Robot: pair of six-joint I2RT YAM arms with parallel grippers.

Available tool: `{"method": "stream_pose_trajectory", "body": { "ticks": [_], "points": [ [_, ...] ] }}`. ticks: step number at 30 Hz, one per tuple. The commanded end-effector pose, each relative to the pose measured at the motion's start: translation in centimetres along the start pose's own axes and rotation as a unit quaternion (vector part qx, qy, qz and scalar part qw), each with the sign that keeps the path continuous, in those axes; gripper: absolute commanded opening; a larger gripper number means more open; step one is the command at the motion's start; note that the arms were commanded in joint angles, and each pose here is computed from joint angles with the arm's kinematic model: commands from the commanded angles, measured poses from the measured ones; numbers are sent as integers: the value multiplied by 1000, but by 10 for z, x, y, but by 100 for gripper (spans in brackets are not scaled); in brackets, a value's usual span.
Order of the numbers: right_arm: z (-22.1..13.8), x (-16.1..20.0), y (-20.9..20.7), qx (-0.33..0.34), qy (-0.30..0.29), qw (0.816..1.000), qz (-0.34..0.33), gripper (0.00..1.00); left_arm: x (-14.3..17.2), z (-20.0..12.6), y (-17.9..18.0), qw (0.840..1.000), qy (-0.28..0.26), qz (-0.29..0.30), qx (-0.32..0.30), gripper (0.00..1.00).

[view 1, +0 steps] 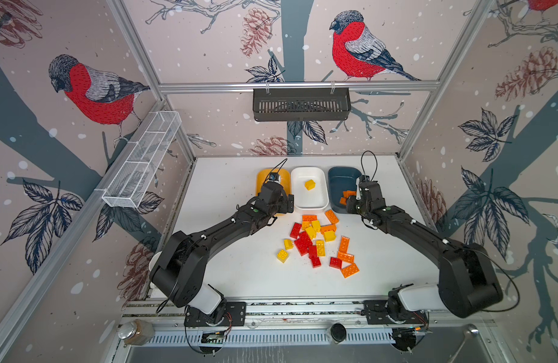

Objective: Sort the legos into containers by color
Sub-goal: Place the lego in the container.

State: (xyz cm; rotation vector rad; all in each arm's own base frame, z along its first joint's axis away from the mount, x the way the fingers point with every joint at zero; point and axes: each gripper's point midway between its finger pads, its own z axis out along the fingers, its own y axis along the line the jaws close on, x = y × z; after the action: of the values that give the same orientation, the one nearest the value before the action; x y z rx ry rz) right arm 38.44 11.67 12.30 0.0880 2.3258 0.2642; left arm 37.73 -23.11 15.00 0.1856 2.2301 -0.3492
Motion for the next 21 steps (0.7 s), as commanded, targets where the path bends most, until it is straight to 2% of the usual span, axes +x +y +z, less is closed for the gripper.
{"method": "stream_pose_trajectory", "body": {
  "ticks": [1, 8, 12, 16, 19, 21],
  "points": [
    [16, -17, 0, -1, -22, 1000, -2, 34, 25, 0, -4, 999, 44, 14, 8, 97],
    [58, -35, -4, 28, -13, 999, -8, 36, 76, -1, -20, 990, 128, 21, 62, 95],
    [71, -49, -2, 44, -13, 999, -9, 46, 96, -5, -28, 982, 161, 32, 88, 91],
    [59, -62, 12, 39, -34, 998, -20, 62, 112, -4, -31, 976, 191, 36, 101, 84],
    [36, -71, 33, 15, -63, 997, -42, 70, 118, 0, -32, 973, 203, 35, 102, 68],
    [19, -75, 43, 6, -85, 995, -48, 77, 120, 3, -36, 971, 209, 34, 110, 62]
  ]
}}
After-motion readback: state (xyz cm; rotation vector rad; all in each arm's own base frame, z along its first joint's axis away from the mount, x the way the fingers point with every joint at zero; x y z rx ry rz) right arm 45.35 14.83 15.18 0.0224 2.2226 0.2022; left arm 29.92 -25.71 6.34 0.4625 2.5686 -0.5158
